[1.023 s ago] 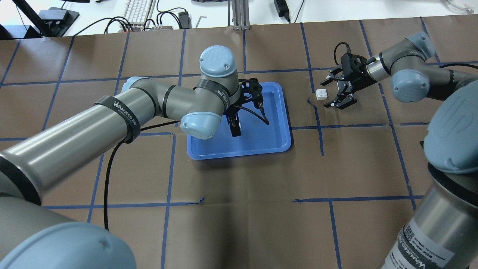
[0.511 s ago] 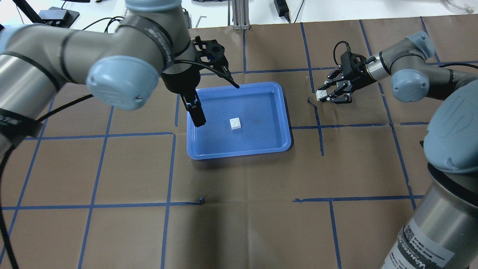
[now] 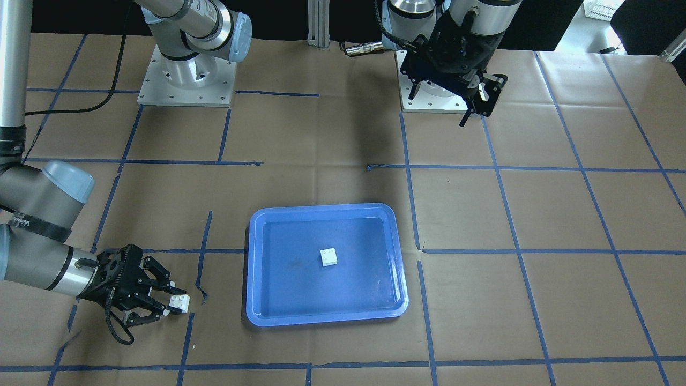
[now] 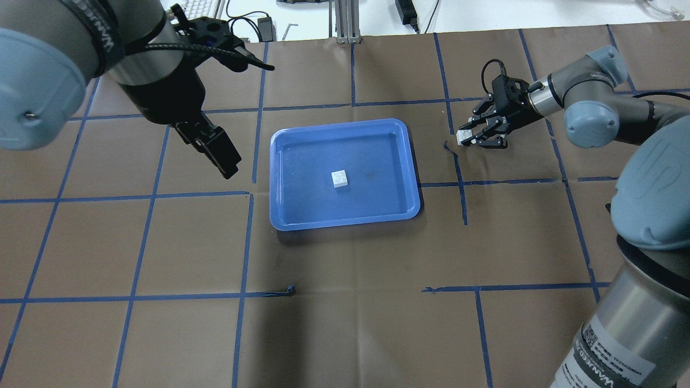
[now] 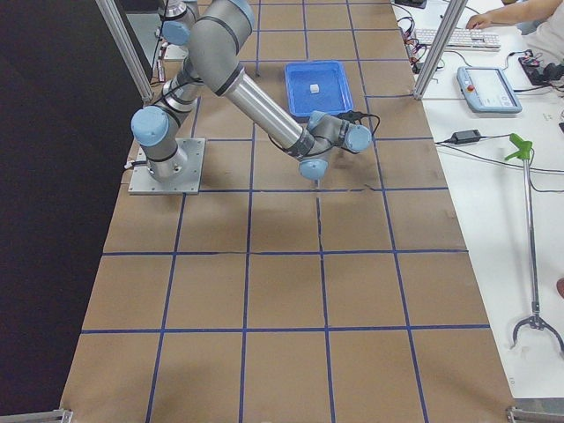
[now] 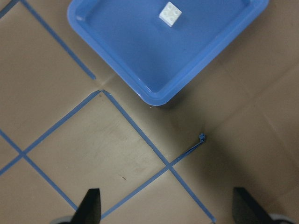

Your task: Assemble white blocks and place on blue tray

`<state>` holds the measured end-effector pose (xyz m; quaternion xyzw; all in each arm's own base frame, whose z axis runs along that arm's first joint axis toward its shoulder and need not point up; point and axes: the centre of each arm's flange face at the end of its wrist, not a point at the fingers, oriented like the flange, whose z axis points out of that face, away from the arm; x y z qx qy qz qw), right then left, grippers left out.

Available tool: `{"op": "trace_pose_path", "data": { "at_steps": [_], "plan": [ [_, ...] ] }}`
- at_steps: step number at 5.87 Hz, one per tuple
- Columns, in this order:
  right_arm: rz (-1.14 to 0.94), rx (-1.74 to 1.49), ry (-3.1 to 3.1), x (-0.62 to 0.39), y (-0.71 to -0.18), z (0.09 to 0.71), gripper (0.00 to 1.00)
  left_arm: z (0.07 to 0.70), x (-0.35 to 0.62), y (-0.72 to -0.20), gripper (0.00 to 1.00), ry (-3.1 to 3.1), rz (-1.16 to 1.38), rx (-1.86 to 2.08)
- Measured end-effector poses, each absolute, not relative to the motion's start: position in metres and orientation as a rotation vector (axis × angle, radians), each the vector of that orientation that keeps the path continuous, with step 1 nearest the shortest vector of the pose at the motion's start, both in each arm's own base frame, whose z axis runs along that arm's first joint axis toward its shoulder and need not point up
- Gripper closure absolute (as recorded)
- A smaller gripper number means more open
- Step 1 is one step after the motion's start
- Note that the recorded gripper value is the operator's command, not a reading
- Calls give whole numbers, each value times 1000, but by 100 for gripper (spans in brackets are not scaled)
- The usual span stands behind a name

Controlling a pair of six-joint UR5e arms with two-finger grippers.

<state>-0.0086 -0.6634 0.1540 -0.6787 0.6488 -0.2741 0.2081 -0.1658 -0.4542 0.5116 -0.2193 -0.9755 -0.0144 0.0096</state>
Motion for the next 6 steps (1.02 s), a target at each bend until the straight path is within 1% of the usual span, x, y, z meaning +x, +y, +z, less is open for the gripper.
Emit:
{"op": "trace_pose_path", "data": {
  "at_steps": [1,2,3,4,6],
  "plan": [
    [-775,-1899,1812,-7,-664,167,80,511,-158,-454,1,-3108,-25,-329],
    [-790,-1912,1822,2,-664,192,79,509,-153,-455,1,-3126,-14,-65],
    [-789,-1910,1833,27,-660,221,79,508,-151,-456,1,-3126,3,78],
    [-770,-1893,1836,65,-653,239,79,508,-151,-457,1,-3126,10,130],
    [-738,-1841,1855,149,-639,249,79,509,-150,-456,1,-3126,16,149]
  ]
}}
